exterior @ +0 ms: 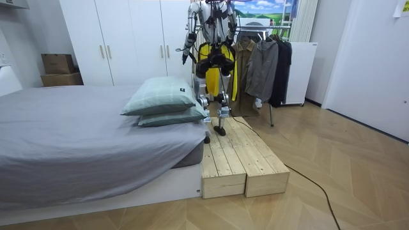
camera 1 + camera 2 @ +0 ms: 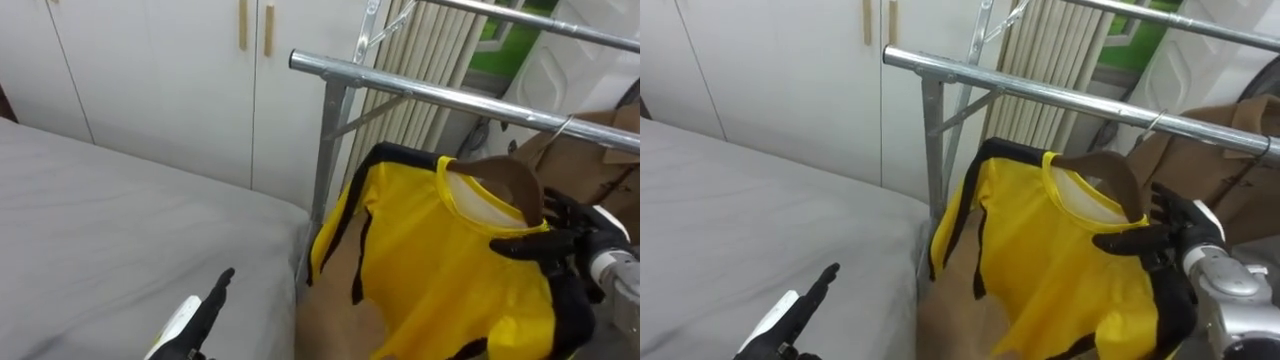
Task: Hang clothes
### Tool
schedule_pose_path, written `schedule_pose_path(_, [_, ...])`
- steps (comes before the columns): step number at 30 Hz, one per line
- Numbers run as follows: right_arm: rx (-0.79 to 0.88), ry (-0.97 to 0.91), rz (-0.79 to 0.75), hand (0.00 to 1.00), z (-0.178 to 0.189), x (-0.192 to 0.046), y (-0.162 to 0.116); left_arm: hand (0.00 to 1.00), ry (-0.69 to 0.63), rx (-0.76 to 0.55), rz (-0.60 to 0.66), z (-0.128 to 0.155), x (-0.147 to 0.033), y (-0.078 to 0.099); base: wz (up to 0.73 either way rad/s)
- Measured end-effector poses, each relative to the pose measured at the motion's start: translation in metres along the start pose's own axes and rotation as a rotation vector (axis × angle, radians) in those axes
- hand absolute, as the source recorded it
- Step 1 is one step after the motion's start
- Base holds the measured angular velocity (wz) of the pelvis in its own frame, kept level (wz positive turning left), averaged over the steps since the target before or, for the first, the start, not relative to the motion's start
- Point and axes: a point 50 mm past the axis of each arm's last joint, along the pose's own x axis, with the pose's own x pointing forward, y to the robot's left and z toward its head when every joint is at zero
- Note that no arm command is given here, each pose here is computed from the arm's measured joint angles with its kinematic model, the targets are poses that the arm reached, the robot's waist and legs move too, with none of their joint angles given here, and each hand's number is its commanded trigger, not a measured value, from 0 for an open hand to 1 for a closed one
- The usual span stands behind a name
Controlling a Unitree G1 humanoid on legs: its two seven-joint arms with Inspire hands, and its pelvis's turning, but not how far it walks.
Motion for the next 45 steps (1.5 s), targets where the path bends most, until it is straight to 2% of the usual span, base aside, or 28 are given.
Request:
schedule_pose_path(14, [-0.063,-0.243,-0.01,0.0,0.05,-0.003,0.002,0.0,-0.013,0.008,0.005,-0.001,0.0,0.001,-0.05])
schedule_pose_path(21, [-0.179,-0.369,-0.015,0.0,0.057,-0.019,0.011,0.0,-0.051,0.029,0.015,0.004,0.0,0.0,-0.09])
schedule_pose_path(26, [-0.269,-0.393,-0.018,0.0,0.038,-0.037,0.015,0.0,-0.051,0.028,0.063,0.002,-0.001,0.002,-0.13])
schedule_pose_path(35, [-0.257,-0.288,-0.073,0.0,-0.008,-0.054,0.005,0.0,0.037,0.04,0.052,-0.022,-0.009,-0.008,-0.11])
schedule_pose_path(45, [-0.176,-0.101,-0.022,0.0,-0.078,-0.081,0.032,0.0,0.082,0.027,0.032,-0.033,-0.013,-0.016,-0.09])
